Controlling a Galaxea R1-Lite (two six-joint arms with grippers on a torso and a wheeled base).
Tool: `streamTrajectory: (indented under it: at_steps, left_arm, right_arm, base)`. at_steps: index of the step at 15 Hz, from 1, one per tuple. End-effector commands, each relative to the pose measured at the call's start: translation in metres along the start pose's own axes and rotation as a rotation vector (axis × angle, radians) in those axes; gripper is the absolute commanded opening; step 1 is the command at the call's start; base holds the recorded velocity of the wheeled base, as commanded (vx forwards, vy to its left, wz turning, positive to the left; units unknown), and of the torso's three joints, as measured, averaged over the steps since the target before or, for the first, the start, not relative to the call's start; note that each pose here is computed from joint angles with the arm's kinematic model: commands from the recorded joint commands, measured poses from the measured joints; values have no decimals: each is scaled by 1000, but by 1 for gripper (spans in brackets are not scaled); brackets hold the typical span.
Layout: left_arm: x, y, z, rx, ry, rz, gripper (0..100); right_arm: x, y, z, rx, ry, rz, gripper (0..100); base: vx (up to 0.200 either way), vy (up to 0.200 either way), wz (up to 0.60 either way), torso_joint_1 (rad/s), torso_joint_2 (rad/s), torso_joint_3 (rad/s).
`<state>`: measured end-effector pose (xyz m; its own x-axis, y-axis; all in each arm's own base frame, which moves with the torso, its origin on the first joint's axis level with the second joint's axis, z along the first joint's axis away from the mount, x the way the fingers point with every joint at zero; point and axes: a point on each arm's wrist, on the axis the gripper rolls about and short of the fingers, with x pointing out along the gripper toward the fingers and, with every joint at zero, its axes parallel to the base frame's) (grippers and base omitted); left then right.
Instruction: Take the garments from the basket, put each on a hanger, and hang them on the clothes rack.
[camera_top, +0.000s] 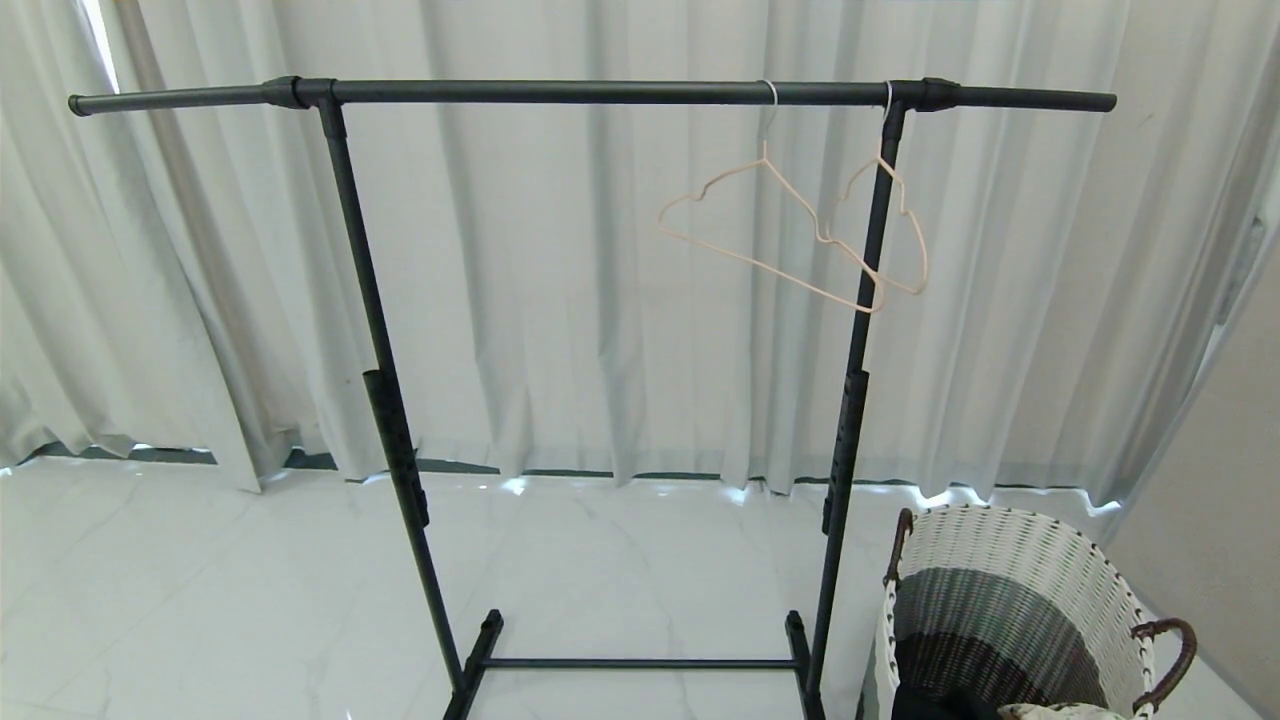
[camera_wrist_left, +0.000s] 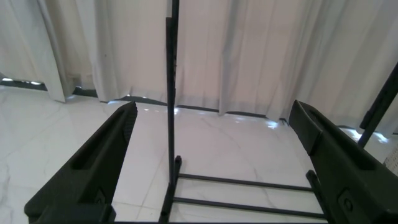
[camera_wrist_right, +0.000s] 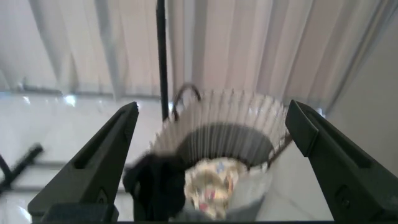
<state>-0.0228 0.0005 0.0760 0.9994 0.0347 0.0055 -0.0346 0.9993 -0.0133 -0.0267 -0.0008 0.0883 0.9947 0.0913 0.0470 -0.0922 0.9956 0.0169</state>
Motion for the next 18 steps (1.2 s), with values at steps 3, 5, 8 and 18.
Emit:
streamTrajectory:
  at_steps: [3,5,8,18]
  left_arm:
    - [0,0,0,-1,-1,1,100]
    - [0,0,0,-2,-1,1,100]
    - [0,0,0,-1,-1,2,100]
    - [0,0,0,-1,-1,1,100]
  right_arm:
    - [34,1,114,-13,176,129,100]
    - [80,4,111,-205,557,120,100]
    - [131,6,83,-311,848,182,100]
    - [188,-36,-44,-532,1158,262,100]
  base:
    - [0,0,0,0,0,0]
    - [0,0,0,0,0,0]
    - [0,0,0,0,0,0]
    - [0,0,0,0,0,0]
